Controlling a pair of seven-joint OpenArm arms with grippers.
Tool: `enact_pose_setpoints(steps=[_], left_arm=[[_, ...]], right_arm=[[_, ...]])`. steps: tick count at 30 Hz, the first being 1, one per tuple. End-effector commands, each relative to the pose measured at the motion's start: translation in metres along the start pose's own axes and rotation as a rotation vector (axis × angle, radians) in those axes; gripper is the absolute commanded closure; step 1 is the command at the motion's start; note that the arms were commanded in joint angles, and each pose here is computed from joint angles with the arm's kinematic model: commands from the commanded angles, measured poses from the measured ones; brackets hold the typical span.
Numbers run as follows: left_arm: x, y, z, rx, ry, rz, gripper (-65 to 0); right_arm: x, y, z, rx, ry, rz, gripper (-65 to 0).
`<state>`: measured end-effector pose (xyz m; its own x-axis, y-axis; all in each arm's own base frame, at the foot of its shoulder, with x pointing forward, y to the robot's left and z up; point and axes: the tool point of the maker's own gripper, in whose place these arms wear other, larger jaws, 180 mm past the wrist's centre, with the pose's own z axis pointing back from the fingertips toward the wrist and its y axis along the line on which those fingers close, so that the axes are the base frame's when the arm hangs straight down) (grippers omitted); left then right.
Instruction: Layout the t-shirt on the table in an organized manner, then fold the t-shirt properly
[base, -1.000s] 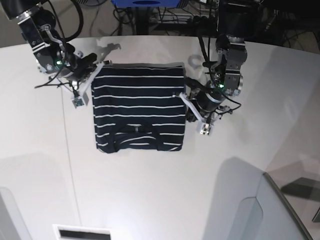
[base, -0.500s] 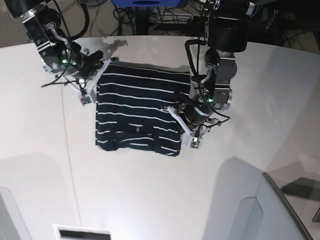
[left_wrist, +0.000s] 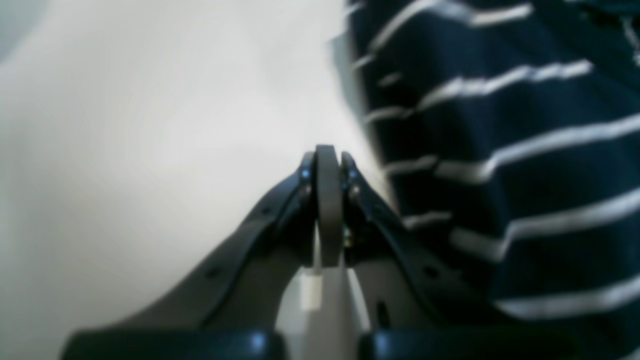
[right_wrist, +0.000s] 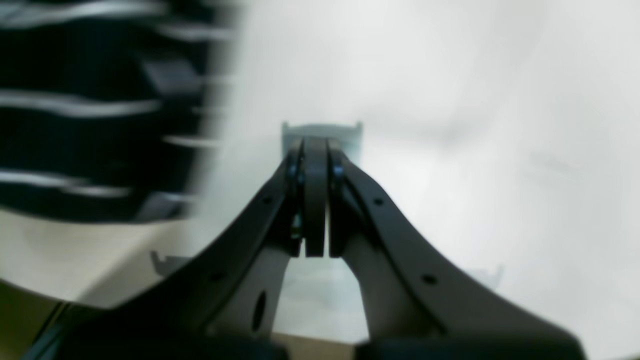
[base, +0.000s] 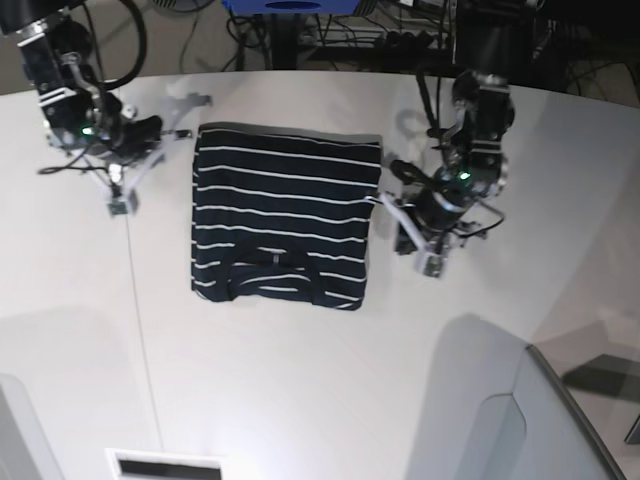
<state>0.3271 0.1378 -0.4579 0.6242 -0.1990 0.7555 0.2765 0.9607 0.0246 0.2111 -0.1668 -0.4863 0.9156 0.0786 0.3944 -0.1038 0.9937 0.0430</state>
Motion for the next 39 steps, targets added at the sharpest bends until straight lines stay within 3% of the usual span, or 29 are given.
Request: enact_pose_setpoints(steps=[1,6,10,17,22,30,35,39], left_arm=[[0.019,0.011,0.010,0.031,-0.071,-0.006,0.0],[0.015,0.012,0.057,0.056,-0.114,-0.071,0.0],[0.009,-0.001,0.092,0.049,-0.130,-0.095,0.0],[-0.033,-0.003,0.144,0.078,-0.051,-0.089,0.0],[-0.083,-0.003,0.181,0.094,0.075,-0.072,0.0],[-0.157,-0.033,0.231,0.031,0.286,-0.037,0.0],[-0.205,-0.035,0.241,0.026,0.409,0.005,0.0],[-0.254,-0.030,0.240,0.033,0.525,0.049,0.0]], right_arm=[[0.013,-0.005,0.008,-0.004,-0.044,0.013,0.0],[0.019,0.002,0.026,0.014,-0.080,0.050,0.0],[0.002,0.008,0.035,0.029,-0.030,0.057,0.0],[-0.030,0.007,0.062,0.039,0.009,0.132,0.0],[-0.093,-0.005,0.080,0.032,0.148,0.189,0.0],[-0.186,-0.005,0.110,0.056,0.368,0.204,0.0],[-0.237,-0.007,0.082,0.071,0.490,0.267,0.0],[-0.282,-0.010,0.059,0.084,0.643,0.417,0.0]])
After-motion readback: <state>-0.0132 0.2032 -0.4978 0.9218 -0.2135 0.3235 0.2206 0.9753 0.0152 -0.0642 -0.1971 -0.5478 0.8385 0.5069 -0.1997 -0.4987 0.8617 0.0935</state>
